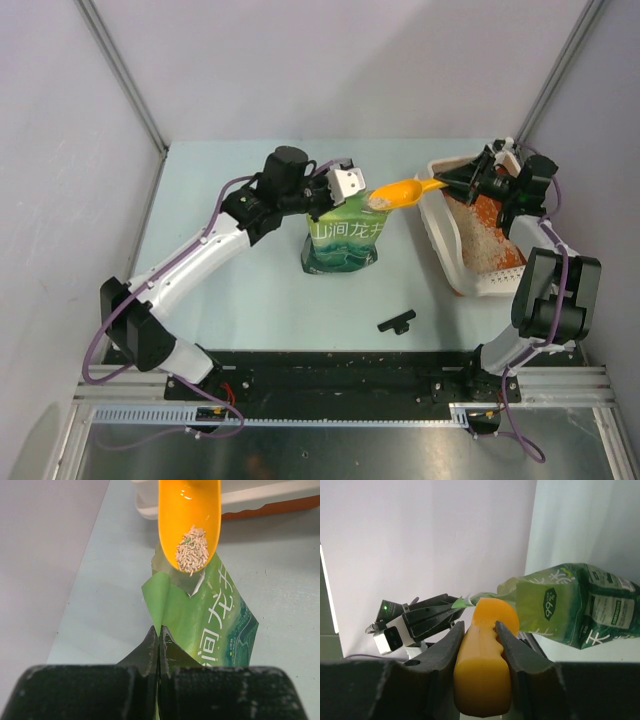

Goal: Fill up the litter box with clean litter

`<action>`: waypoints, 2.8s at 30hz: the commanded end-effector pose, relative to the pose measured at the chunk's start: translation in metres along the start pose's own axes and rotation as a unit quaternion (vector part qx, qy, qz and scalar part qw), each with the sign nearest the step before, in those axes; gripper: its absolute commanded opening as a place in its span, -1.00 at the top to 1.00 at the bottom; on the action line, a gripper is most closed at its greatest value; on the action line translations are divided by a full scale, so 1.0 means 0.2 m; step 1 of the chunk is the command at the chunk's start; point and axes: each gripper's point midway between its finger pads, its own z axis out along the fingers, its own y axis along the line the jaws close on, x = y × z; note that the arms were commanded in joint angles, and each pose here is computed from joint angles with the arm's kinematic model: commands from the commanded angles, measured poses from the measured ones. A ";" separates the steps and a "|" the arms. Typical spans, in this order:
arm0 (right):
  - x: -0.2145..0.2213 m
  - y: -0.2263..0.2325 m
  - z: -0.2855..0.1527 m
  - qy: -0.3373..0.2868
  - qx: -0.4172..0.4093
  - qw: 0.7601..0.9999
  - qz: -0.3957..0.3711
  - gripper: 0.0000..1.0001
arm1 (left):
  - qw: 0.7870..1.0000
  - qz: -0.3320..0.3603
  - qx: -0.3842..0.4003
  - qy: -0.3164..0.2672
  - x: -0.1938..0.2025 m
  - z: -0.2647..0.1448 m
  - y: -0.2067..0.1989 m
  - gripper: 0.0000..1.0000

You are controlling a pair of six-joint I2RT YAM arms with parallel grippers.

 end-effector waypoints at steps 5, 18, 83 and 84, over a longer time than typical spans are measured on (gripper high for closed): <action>-0.09 0.06 -0.16 -0.042 -0.016 0.999 -0.012 1.00 | 0.999 0.027 -0.025 -0.026 -0.13 0.00 0.10 1.00; -0.12 0.12 -0.46 -0.143 0.009 0.989 -0.032 1.00 | 0.998 0.043 -0.001 -0.036 -0.14 0.05 0.07 1.00; 0.26 0.76 0.03 -0.021 0.094 0.836 -0.540 1.00 | 0.993 0.007 0.073 -0.095 -0.24 -0.04 -0.11 1.00; 0.27 0.77 0.06 -0.012 0.088 0.834 -0.544 1.00 | 0.993 0.007 0.072 -0.095 -0.24 -0.05 -0.11 1.00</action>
